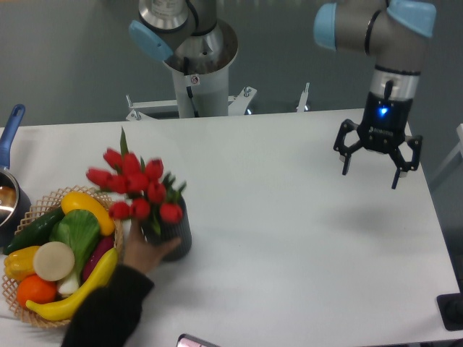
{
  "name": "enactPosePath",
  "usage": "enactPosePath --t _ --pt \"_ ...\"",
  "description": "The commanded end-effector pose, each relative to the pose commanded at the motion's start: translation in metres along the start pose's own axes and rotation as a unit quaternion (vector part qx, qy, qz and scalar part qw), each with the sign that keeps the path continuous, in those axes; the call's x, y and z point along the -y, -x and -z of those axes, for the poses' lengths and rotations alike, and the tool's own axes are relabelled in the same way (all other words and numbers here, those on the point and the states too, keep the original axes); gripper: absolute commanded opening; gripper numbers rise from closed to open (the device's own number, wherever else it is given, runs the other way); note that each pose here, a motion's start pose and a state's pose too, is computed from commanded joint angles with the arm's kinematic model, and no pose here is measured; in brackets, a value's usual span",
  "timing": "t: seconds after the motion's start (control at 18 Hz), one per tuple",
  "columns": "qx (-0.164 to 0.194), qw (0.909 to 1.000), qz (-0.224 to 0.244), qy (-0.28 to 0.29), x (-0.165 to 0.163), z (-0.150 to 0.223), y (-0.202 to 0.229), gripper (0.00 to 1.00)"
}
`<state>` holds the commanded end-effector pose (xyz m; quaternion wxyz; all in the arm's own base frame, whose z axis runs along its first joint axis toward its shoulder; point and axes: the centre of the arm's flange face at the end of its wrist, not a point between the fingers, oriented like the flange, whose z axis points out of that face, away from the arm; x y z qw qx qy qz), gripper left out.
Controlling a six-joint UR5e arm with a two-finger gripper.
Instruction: Insert the flowers into the vase
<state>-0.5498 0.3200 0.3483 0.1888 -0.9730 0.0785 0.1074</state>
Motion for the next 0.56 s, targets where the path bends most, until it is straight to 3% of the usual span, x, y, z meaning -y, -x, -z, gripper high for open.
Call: enactPosePath --t 0.22,0.56 --pt "-0.005 0.9995 -0.010 0.029 -0.001 -0.012 0.004 1.00" --pt "-0.023 0.9913 -0.052 0.119 0.033 -0.031 -0.004 1.00"
